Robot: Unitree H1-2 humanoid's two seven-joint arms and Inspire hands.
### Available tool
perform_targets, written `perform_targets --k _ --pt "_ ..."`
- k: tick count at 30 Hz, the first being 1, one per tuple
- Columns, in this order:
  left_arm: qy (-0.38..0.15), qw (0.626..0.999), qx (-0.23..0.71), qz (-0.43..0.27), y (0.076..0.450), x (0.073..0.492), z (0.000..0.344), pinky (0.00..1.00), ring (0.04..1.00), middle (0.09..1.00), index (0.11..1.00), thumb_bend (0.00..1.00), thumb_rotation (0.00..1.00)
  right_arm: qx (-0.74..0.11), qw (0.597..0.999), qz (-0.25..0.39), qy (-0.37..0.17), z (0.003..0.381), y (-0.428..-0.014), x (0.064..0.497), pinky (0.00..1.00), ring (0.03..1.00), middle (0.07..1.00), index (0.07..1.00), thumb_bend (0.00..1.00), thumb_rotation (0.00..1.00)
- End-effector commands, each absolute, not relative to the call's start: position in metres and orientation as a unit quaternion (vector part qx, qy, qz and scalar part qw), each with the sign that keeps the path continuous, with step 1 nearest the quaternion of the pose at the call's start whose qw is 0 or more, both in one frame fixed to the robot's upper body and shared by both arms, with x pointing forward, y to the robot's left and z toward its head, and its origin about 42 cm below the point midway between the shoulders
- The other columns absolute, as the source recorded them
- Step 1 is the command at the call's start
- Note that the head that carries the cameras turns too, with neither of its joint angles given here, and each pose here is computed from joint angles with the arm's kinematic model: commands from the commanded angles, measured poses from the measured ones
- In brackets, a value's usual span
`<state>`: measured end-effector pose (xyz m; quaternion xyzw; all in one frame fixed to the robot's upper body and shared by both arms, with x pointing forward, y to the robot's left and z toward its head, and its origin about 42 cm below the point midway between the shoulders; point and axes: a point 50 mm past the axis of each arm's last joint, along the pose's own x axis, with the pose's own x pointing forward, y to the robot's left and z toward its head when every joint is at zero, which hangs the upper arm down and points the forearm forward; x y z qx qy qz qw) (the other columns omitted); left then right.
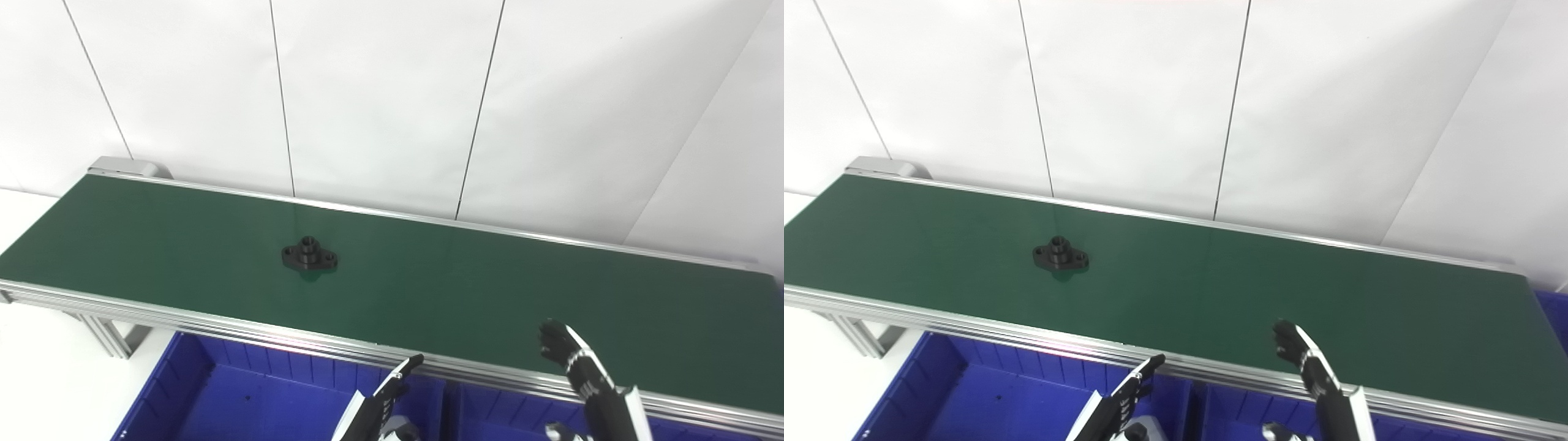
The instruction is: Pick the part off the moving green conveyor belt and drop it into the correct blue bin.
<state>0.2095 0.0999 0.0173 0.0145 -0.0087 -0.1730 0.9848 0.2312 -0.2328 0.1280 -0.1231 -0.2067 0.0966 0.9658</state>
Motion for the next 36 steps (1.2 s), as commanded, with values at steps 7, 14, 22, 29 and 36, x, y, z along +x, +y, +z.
perform_targets --k 7,14,22,29,36 --pt "-0.045 0.983 -0.003 -0.176 0.083 0.221 0.030 0.97 1.000 0.988 0.937 0.92 0.88 -0.163 0.940 0.083 -0.288 0.175 -0.243 0.281 0.71 0.786 0.803 0.818 0.99 0.66" --pt "-0.043 0.983 -0.003 -0.176 0.081 0.222 0.030 0.98 1.000 0.990 0.939 0.93 0.89 -0.208 0.933 0.102 -0.274 0.189 -0.242 0.319 0.70 0.814 0.862 0.938 0.93 0.64" --pt "-0.042 0.983 -0.001 -0.179 0.079 0.225 0.029 0.98 1.000 0.994 0.945 0.92 0.89 -0.262 0.919 0.122 -0.266 0.208 -0.236 0.363 0.79 0.854 0.874 0.952 0.95 0.62" --pt "-0.047 0.983 -0.008 -0.178 0.075 0.228 0.030 0.95 1.000 0.987 0.938 0.91 0.88 -0.265 0.930 0.116 -0.226 0.215 -0.220 0.408 0.77 0.831 0.858 0.998 0.98 0.56" --pt "-0.047 0.983 -0.003 -0.176 0.071 0.228 0.031 0.94 1.000 0.985 0.934 0.93 0.88 -0.341 0.909 0.120 -0.209 0.224 -0.202 0.437 0.69 0.803 0.838 1.000 1.00 0.57"
